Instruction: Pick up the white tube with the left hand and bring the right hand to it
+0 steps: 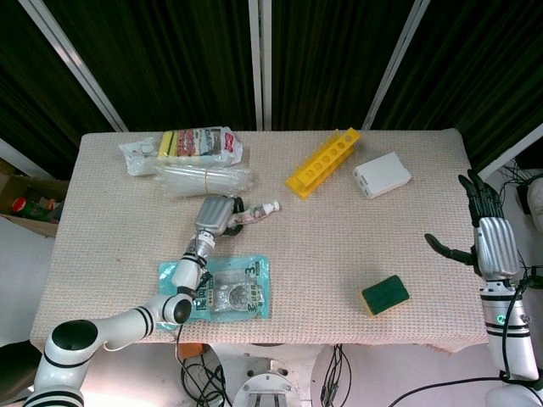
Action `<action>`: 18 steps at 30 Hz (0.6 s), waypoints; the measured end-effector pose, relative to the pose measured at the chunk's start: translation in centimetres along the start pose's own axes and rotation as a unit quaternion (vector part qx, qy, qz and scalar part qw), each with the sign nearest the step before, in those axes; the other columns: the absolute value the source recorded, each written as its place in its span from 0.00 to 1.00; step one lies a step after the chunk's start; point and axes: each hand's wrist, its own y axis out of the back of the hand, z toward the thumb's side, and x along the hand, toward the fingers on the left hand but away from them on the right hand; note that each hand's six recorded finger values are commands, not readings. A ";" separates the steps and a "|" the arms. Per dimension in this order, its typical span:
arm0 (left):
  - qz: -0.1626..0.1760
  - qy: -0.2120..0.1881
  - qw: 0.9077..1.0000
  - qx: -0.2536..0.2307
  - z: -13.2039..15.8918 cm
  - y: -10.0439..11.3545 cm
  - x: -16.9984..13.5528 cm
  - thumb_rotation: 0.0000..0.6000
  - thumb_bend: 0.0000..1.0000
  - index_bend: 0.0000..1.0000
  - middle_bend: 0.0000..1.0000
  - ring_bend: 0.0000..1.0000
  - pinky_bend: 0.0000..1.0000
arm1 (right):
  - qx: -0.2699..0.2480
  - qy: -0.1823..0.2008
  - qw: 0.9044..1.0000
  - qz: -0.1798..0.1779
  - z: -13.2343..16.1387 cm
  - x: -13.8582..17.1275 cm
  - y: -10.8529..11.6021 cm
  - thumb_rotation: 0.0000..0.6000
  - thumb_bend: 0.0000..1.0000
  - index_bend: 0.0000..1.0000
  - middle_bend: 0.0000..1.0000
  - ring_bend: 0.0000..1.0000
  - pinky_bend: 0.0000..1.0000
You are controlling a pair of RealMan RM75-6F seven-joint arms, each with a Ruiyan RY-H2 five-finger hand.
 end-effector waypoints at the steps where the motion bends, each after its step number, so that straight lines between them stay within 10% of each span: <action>1: 0.002 -0.002 1.000 -0.001 0.1 0.1 0.0 1.00 0.39 0.63 0.68 0.56 0.67 | 0.000 -0.001 1.000 0.001 0.0 0.0 0.0 0.25 0.00 0.00 0.00 0.00 0.00; 9: 0.014 -0.030 0.999 -0.031 0.7 0.4 -0.3 1.00 0.43 0.75 0.82 0.68 0.78 | 0.000 -0.002 1.000 -0.002 -0.1 0.0 0.2 0.25 0.00 0.00 0.00 0.00 0.00; 18: 0.032 -0.079 0.981 -0.172 1.5 2.0 -1.3 1.00 0.44 0.77 0.86 0.72 0.81 | -0.007 0.014 1.000 0.002 0.6 -0.2 0.0 0.25 0.00 0.00 0.00 0.00 0.00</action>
